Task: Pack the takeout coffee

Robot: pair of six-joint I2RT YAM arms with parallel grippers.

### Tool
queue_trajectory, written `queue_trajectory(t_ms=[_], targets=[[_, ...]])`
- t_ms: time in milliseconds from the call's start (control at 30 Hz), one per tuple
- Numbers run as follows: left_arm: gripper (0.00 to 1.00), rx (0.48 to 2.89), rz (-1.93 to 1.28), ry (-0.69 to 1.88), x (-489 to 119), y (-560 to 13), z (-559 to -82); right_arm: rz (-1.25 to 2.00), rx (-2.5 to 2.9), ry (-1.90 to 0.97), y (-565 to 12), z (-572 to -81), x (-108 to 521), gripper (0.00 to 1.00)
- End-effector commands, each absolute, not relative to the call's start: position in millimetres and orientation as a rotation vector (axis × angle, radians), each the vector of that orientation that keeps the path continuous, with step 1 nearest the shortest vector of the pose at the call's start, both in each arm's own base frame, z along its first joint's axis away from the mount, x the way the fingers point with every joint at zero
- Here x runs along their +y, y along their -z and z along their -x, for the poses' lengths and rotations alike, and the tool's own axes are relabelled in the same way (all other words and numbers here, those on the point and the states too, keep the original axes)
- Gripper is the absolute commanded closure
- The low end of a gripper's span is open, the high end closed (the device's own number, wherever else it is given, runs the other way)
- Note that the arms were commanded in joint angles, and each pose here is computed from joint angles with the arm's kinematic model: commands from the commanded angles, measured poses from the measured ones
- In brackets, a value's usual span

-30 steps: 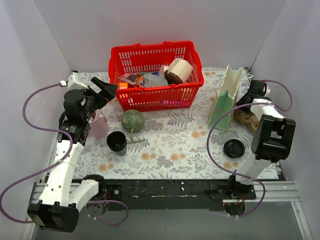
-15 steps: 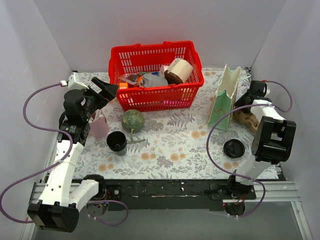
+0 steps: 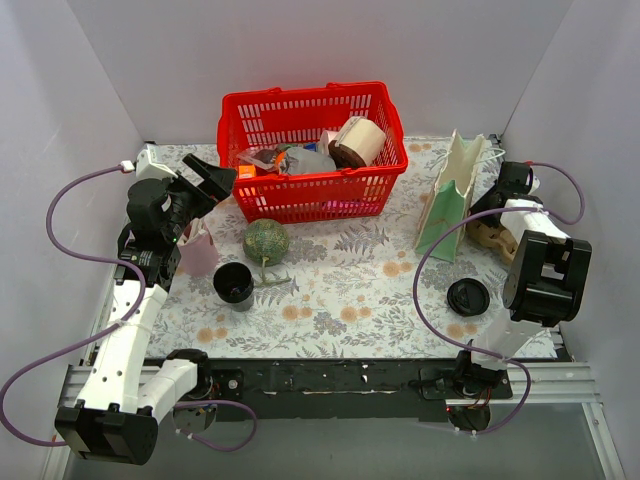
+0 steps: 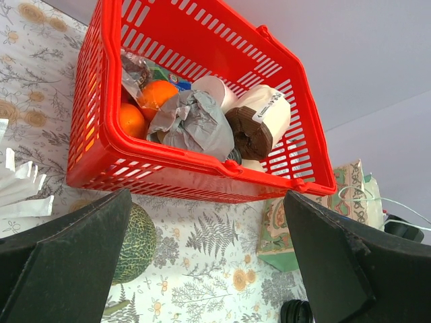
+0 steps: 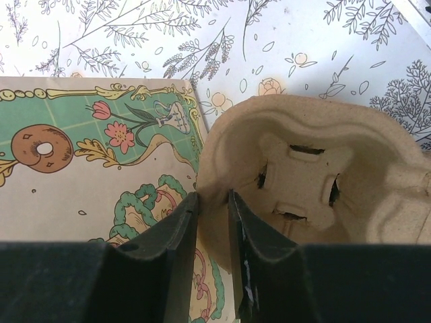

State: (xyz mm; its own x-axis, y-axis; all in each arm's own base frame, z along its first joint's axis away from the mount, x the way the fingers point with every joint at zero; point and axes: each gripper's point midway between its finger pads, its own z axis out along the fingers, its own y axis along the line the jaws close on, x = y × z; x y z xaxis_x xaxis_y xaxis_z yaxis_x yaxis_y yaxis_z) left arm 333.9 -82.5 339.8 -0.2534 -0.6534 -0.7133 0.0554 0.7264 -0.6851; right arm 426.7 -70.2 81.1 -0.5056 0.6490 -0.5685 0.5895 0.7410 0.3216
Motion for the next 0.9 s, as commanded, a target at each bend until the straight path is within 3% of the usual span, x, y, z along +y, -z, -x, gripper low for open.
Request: queue_trajectory(t_ms=[0, 100, 267, 700, 867], targets=[[0.02, 1.7, 0.454, 0.722, -83.9, -341.3, -331.5, -0.922, 2.266, -0.104, -75.2, -431.7, -70.1, 0.72], [0.02, 1.698, 0.453, 0.725, -84.1, -342.6, -331.0, -0.919, 2.267, -0.107, -74.0, -430.1, -69.3, 0.77], [0.02, 1.697, 0.453, 0.723, -83.8, -342.3, -330.8, -0.91, 2.248, -0.128, -75.8, -427.7, -66.5, 0.99], [0.02, 1.698, 0.45, 0.734, -85.4, -342.7, -329.5, -0.8, 2.065, -0.073, -144.4, -392.5, -71.9, 0.99], [0.02, 1.7, 0.447, 0.743, -87.0, -343.1, -329.2, -0.575, 2.136, -0.131, -150.7, -393.0, -55.0, 0.99]])
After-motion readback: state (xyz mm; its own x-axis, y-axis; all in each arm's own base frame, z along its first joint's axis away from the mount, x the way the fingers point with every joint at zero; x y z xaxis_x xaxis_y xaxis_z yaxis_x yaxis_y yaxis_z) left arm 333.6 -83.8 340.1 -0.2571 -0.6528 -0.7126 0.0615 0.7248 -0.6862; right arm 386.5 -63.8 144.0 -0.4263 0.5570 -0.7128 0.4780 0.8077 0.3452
